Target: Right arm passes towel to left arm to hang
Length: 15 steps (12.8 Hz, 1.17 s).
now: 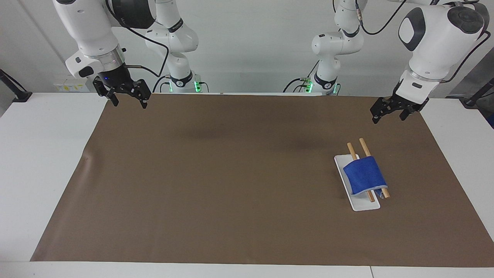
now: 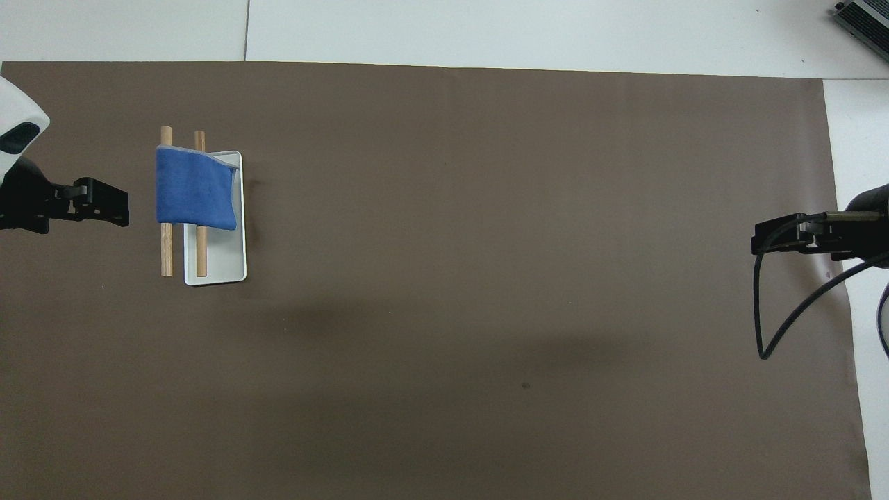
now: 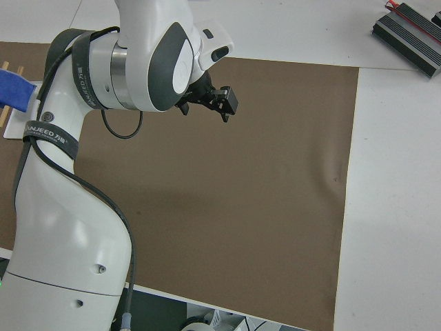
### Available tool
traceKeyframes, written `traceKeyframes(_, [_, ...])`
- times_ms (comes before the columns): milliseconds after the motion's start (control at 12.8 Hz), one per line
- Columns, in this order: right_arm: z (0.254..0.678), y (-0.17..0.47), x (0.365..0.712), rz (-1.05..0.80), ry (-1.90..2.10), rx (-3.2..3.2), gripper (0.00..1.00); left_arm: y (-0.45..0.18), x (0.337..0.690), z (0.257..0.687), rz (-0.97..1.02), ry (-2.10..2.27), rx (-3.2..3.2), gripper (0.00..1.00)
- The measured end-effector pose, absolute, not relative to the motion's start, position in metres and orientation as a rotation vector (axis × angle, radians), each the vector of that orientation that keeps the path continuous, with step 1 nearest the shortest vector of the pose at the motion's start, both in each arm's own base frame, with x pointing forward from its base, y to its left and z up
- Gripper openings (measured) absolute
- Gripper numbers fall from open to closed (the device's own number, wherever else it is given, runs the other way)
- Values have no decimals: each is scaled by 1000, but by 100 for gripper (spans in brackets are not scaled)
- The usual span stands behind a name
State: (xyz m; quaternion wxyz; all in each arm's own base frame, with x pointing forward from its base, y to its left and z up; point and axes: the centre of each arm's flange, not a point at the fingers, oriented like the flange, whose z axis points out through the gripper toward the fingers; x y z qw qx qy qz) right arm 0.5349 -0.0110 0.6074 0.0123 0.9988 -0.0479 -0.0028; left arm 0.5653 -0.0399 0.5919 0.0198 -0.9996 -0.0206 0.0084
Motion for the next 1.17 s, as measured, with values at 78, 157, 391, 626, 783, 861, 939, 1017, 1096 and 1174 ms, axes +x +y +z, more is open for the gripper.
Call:
traceKeyframes(78, [607, -12, 535, -9, -152, 3113, 100, -40, 565, 593, 20, -61, -3102, 100])
traceKeyframes(157, [607, -12, 535, -9, -153, 3113, 100, -41, 565, 594, 15, -58, -3102, 100])
traceKeyframes(391, [607, -12, 535, -9, -153, 3113, 100, -45, 563, 598, 4, -46, -3102, 100])
traceKeyframes(626, [607, -11, 535, -9, -151, 3113, 100, -45, 561, 601, -7, -45, -3102, 100])
traceKeyframes(783, [607, -10, 535, -8, -146, 3114, 100, -45, 561, 602, -12, -45, -3102, 100])
traceKeyframes(861, [607, -9, 535, -8, -144, 3114, 100, -45, 562, 602, -16, -47, -3102, 100])
traceKeyframes(939, [607, -8, 535, -8, -141, 3114, 100, -43, 562, 603, -25, -51, -3102, 100])
traceKeyframes(1017, [607, -7, 535, -8, -138, 3114, 100, -42, 563, 604, -39, -53, -3103, 100])
traceKeyframes(1096, [607, -6, 535, -8, -136, 3114, 100, -43, 564, 604, -51, -53, -3104, 100])
traceKeyframes(1174, [608, -5, 535, -8, -134, 3114, 100, -44, 564, 605, -53, -50, -3104, 100])
